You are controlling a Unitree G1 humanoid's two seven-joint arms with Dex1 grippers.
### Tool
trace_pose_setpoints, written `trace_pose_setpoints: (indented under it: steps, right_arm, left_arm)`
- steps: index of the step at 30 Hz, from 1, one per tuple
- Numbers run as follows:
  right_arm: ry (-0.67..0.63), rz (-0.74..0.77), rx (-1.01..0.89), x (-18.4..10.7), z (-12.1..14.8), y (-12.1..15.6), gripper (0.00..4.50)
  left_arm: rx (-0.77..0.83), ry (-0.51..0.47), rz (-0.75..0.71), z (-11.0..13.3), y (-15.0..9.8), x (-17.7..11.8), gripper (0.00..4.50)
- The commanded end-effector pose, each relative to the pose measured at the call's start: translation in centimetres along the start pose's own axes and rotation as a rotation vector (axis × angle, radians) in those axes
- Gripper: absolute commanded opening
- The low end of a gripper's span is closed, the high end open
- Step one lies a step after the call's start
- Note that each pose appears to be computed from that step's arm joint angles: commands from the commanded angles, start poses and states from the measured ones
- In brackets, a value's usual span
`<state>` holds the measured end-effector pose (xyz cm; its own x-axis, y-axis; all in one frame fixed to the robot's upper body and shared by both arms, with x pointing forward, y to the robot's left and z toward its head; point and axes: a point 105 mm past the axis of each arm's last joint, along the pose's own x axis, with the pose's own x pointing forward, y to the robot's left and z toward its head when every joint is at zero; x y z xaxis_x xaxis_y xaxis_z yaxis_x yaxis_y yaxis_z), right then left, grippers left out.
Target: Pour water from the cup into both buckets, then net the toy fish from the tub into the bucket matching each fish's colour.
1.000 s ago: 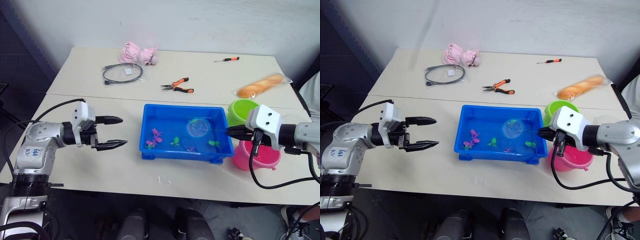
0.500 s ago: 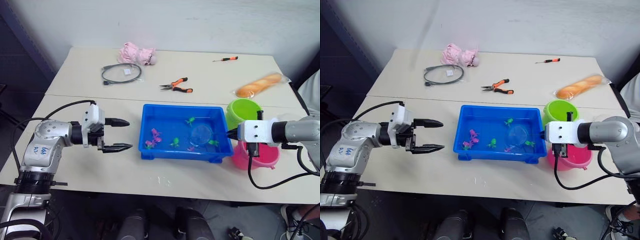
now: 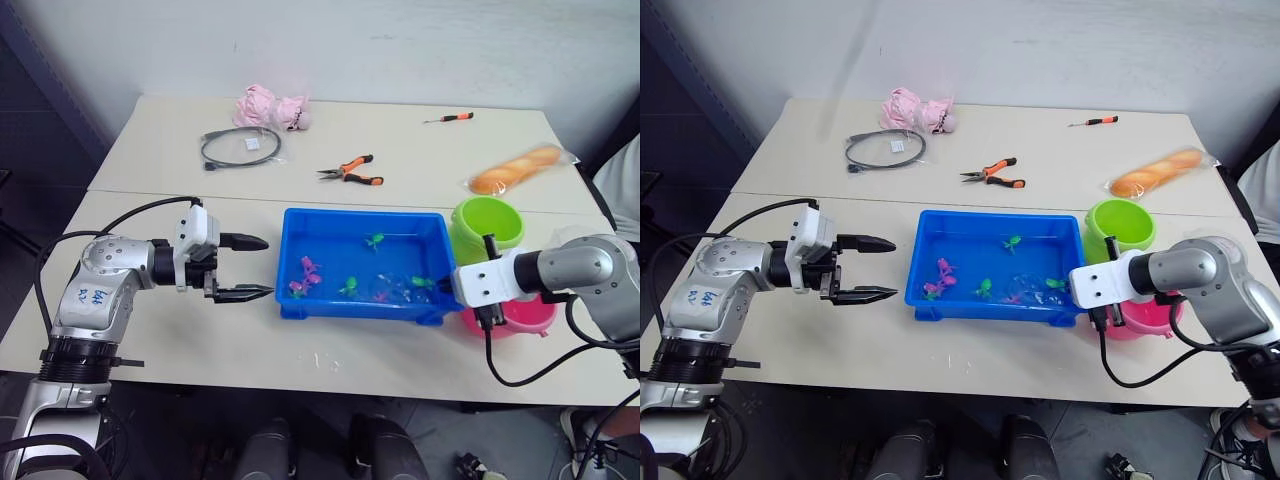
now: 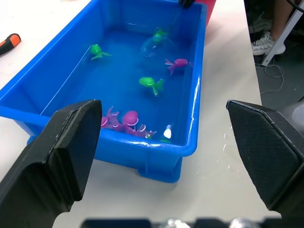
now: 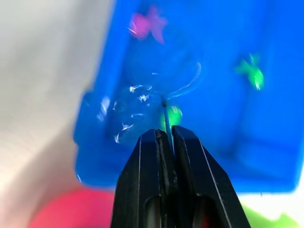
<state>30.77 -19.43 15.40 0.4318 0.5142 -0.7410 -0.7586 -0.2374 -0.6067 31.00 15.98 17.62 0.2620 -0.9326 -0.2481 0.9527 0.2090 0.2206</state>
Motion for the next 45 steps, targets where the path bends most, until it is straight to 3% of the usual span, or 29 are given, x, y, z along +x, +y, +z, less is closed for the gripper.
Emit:
trace_pose_setpoints:
  steps: [1, 12, 24, 29, 35, 40, 45]
  right_arm:
    - [-0.033, -0.004, -0.024, -0.4, 0.6, -0.7, 0.0]
    - [-0.171, -0.027, 0.22, -1.0, 1.8, -1.8, 0.0]
    - [-0.24, -0.113, 0.447, -2.5, 0.5, -2.8, 0.0]
    - [-0.265, -0.163, 0.532, -4.5, -0.6, -2.7, 0.0]
    - [-0.358, -0.319, 0.602, -8.0, 0.0, -2.1, 0.0]
    - [-0.348, -0.436, 0.72, -9.9, 0.3, 0.2, 0.0]
    - [-0.256, -0.604, 0.749, -12.5, 0.2, 3.4, 0.0]
  left_arm:
    - [0.046, -0.008, 0.001, 1.1, 0.1, -0.1, 4.48]
    - [0.043, -0.008, 0.018, 0.8, 0.0, -0.1, 4.48]
    - [0.053, -0.009, 0.032, 0.8, 0.3, -0.2, 4.48]
    - [0.06, -0.014, 0.04, 0.9, 0.4, -0.3, 4.48]
    - [0.045, -0.128, 0.034, 2.7, 0.2, 1.0, 4.48]
    - [0.009, -0.229, -0.032, 4.3, -1.3, 3.4, 4.48]
    - [-0.01, -0.305, -0.105, 5.6, -2.5, 6.0, 4.48]
